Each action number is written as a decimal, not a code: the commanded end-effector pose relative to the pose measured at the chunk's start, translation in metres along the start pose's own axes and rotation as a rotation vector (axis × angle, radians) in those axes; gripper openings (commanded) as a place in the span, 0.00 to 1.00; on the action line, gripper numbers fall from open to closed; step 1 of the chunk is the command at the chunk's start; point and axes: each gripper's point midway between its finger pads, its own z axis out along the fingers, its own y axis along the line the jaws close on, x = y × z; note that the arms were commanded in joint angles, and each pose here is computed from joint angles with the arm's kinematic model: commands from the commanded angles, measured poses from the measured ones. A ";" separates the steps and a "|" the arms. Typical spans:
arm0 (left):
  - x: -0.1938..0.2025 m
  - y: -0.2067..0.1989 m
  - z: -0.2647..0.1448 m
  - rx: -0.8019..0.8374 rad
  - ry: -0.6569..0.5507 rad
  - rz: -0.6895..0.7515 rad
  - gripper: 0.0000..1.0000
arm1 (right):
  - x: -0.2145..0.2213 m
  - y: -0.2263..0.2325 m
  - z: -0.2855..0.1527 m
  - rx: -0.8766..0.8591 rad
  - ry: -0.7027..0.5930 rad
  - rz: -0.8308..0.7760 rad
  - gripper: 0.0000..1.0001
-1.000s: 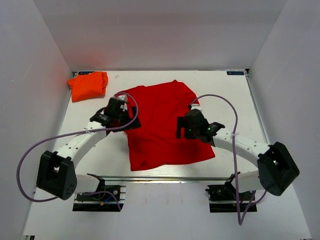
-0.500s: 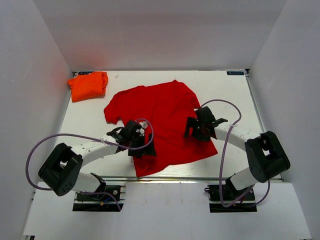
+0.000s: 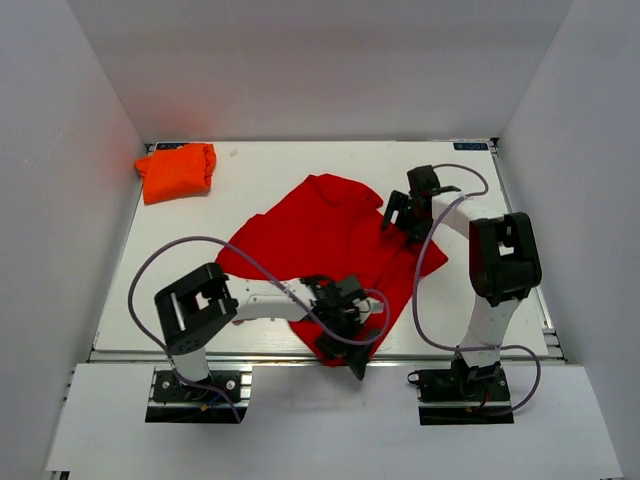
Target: Fold and stack the t-shirts
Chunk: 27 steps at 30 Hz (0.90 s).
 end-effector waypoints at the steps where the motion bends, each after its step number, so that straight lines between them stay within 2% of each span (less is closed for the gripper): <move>1: -0.031 -0.036 -0.022 -0.019 -0.053 0.185 1.00 | -0.014 -0.035 -0.003 0.120 0.012 -0.041 0.90; 4: -0.071 -0.044 -0.057 -0.093 -0.227 0.218 1.00 | -0.050 -0.035 -0.037 0.147 -0.093 -0.071 0.90; 7: -0.101 -0.021 -0.096 -0.292 -0.406 0.149 1.00 | -0.068 -0.036 -0.073 0.194 -0.154 -0.073 0.90; 8: -0.110 -0.006 -0.118 -0.411 -0.490 0.115 1.00 | -0.063 -0.039 -0.075 0.205 -0.149 -0.071 0.90; 10: -0.132 0.015 -0.154 -0.535 -0.612 0.027 1.00 | -0.057 -0.032 -0.086 0.164 -0.156 -0.058 0.90; 13: -0.149 0.036 -0.197 -0.633 -0.712 -0.086 1.00 | -0.029 -0.027 -0.091 0.112 -0.141 -0.033 0.90; 14: -0.155 0.056 -0.206 -0.659 -0.720 -0.139 1.00 | -0.009 -0.028 -0.094 0.096 -0.123 -0.046 0.90; 16: -0.165 0.076 -0.219 -0.687 -0.731 -0.176 1.00 | 0.003 -0.017 -0.094 0.061 -0.127 -0.049 0.90; 19: -0.177 0.119 -0.241 -0.759 -0.751 -0.272 1.00 | 0.054 -0.030 -0.086 0.087 -0.057 -0.069 0.90; 22: -0.193 0.150 -0.257 -0.773 -0.773 -0.284 1.00 | 0.065 -0.025 -0.086 0.061 -0.065 -0.082 0.90; 27: -0.216 0.209 -0.267 -0.837 -0.754 -0.334 1.00 | 0.086 -0.040 -0.060 0.119 0.006 -0.083 0.90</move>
